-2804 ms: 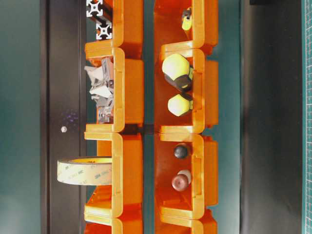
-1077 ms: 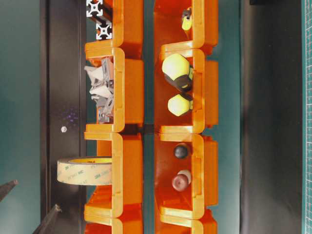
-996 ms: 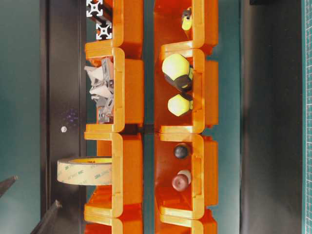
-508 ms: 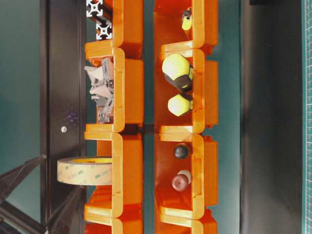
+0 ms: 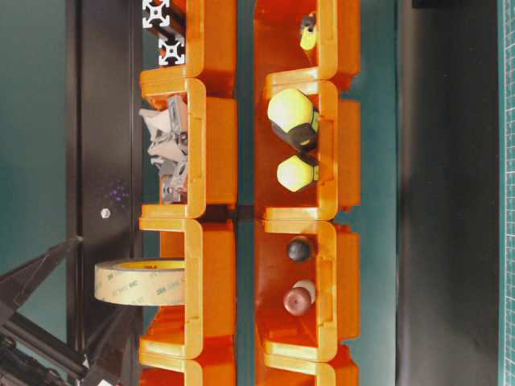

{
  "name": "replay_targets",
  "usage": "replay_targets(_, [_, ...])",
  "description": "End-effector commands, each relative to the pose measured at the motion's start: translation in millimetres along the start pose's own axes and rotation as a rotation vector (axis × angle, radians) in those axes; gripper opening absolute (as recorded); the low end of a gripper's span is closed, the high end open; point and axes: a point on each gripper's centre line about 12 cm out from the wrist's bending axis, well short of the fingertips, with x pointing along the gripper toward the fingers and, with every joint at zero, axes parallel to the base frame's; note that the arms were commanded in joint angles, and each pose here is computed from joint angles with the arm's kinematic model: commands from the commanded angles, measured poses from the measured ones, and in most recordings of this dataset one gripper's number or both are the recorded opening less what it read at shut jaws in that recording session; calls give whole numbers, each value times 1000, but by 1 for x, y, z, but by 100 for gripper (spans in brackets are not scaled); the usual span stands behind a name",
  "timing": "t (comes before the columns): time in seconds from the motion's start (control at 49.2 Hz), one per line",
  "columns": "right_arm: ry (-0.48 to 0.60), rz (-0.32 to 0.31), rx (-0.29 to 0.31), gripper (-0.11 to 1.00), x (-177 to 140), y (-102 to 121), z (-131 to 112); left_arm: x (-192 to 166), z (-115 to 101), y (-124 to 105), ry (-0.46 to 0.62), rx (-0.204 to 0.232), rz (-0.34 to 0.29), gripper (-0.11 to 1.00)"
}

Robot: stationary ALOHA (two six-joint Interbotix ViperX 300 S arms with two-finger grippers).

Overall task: Pick foam from container rack with left arm.
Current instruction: 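Close the left gripper on the black tape roll's rim, then lift the tape roll out of the bin and carry it onto the mat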

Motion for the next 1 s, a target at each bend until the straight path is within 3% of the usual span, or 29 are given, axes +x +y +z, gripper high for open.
replay_targets(0.0, [-43, 3, 3, 0, 2, 1, 15, -7, 7, -9, -26, 0, -37, 85])
replay_targets(0.102, [-41, 3, 3, 0, 2, 1, 15, -7, 6, -8, -24, 0, -34, 73])
replay_targets(0.305, [-52, 3, 3, 0, 0, 1, 17, -7, 6, -9, -29, 7, -47, 28])
replay_targets(0.406, [-57, 5, 3, 0, -1, 1, 19, -7, 6, -9, -40, 12, -67, 27])
replay_targets(0.508, [-60, 5, 3, 0, -2, 1, 20, -13, 9, -15, -72, 13, -127, 27])
replay_targets(0.61, [-61, 5, 3, 0, -3, 1, 21, -23, 11, -31, -114, 22, -241, 27])
replay_targets(0.732, [-67, 5, 3, 0, -4, 1, 22, -43, 8, -59, -160, 41, -419, 27])
replay_targets(0.853, [-77, 4, 3, 0, -5, 1, 25, -63, -13, -78, -153, 106, -563, 26])
replay_targets(0.975, [-83, 4, 2, 0, -6, 1, 26, -74, -52, -85, -80, 220, -624, 26])
